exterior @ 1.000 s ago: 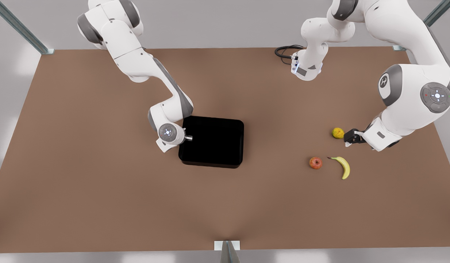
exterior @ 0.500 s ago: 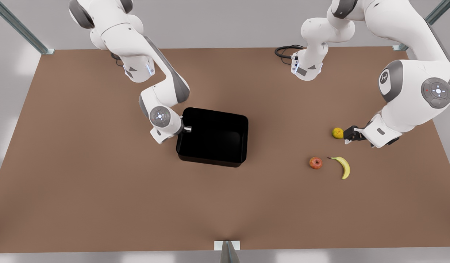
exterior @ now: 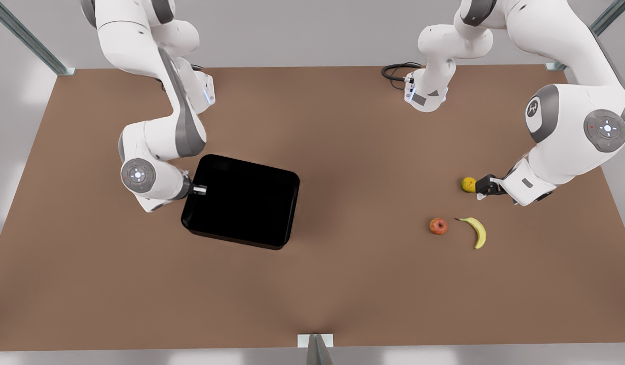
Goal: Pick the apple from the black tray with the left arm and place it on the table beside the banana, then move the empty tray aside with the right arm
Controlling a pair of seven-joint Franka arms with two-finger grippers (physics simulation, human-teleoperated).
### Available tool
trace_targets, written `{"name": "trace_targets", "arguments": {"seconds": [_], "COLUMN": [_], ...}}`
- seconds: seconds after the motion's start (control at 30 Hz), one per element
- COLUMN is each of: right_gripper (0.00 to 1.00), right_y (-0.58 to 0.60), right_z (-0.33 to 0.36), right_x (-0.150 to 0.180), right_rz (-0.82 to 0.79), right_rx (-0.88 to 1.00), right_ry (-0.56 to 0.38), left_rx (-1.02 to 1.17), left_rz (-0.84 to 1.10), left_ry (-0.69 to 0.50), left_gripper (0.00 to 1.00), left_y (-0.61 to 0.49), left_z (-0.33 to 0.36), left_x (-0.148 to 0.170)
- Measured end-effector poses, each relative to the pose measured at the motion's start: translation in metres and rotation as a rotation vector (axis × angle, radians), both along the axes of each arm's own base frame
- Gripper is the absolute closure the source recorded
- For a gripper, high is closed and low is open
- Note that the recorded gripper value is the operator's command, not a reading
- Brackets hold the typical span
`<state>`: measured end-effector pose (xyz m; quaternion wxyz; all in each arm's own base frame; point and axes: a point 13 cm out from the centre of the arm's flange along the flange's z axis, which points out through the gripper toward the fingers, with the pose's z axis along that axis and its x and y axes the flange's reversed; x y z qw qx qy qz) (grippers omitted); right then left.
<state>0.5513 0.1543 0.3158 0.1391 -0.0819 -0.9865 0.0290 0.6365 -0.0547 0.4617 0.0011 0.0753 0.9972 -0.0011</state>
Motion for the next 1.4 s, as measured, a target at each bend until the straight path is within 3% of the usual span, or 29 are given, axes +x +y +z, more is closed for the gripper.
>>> {"name": "trace_targets", "arguments": {"seconds": [0.4, 0.63, 0.93, 1.0, 1.03, 1.07, 1.3, 1.4], "right_gripper": [0.88, 0.88, 0.86, 0.53, 0.23, 0.0, 0.0, 0.0], "right_y": [-0.136, -0.139, -0.144, -0.145, -0.145, -0.146, -0.149, -0.117], "right_z": [-0.002, -0.069, -0.103, -0.104, -0.105, -0.107, -0.103, -0.016], "right_x": [0.041, 0.057, 0.077, 0.08, 0.081, 0.082, 0.089, 0.094], "right_rz": [0.162, 0.308, 0.428, 0.452, 0.464, 0.474, 0.531, 0.578], "right_rx": [-0.038, -0.002, 0.047, 0.051, 0.052, 0.052, 0.049, 0.096], "right_ry": [0.021, 0.069, 0.031, 0.022, 0.019, 0.018, -0.001, -0.112], "left_rx": [0.001, 0.002, 0.003, 0.004, 0.004, 0.004, 0.005, 0.002], "left_rz": [-0.001, 0.0, 0.0, 0.0, 0.0, 0.0, -0.002, -0.01], "left_ry": [0.002, 0.002, 0.008, 0.008, 0.008, 0.008, 0.005, -0.001], "left_gripper": [0.0, 0.0, 0.0, 0.0, 0.0, 0.0, 0.0, 0.0], "left_y": [-0.001, 0.0, 0.0, 0.0, 0.0, 0.0, -0.001, -0.006], "left_z": [-0.001, -0.001, -0.004, -0.005, -0.005, -0.005, -0.004, -0.003], "left_x": [0.0, 0.0, -0.001, -0.001, -0.001, -0.001, 0.0, 0.001]}}
